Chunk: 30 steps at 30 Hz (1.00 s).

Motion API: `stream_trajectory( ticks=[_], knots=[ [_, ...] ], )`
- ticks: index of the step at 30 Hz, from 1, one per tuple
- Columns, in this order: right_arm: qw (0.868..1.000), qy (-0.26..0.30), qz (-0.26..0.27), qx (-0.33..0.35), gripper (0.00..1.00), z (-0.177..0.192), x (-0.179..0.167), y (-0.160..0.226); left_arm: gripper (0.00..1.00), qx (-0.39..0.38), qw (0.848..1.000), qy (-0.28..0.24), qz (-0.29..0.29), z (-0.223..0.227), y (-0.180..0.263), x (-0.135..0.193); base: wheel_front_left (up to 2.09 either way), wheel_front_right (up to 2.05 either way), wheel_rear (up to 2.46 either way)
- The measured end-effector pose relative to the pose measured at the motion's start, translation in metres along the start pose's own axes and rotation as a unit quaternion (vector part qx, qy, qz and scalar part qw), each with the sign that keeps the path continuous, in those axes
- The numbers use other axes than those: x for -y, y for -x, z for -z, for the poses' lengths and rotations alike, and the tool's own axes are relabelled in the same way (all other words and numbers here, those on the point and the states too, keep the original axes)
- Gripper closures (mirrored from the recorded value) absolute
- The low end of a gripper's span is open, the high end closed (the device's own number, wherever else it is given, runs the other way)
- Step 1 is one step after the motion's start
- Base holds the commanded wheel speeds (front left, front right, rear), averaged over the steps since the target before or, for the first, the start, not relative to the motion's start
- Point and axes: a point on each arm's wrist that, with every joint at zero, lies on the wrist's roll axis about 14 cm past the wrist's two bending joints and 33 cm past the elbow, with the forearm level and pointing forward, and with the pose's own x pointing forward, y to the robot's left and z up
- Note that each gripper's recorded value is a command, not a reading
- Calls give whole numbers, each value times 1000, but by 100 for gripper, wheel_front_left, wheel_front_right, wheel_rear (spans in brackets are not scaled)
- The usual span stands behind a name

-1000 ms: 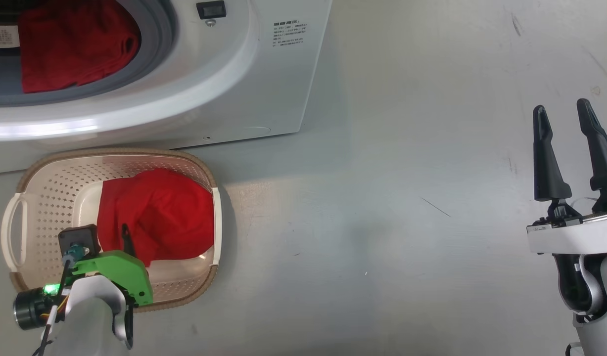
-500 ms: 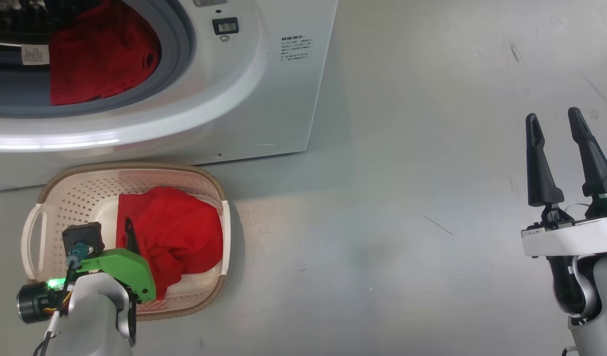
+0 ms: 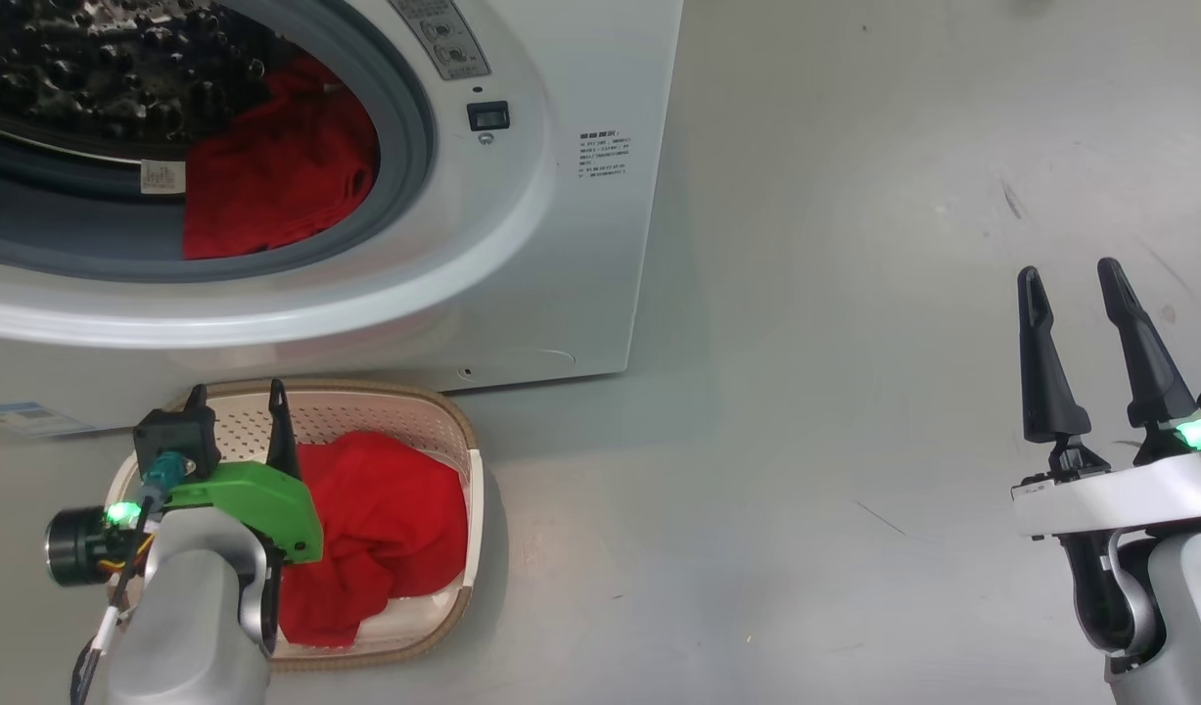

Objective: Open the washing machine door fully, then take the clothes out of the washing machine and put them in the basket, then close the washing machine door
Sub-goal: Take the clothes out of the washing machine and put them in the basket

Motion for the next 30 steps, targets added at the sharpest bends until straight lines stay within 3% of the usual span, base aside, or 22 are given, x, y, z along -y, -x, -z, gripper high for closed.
stream_trajectory(
  ticks=[11, 23, 30],
  knots=[
    [1000, -3, -13, 19, 0, -16, -16, 15, 0, 137, 990, -7, 40, -92, 20, 19, 0, 0, 0],
    [999, -14, -25, 34, 0, -25, -33, 25, 0, 193, 979, -14, 68, -113, 63, 32, 0, 0, 0],
    [999, -16, -27, 41, 0, -29, -36, 24, 0, 219, 974, 18, 55, -124, 75, 26, 0, 0, 0]
  ],
)
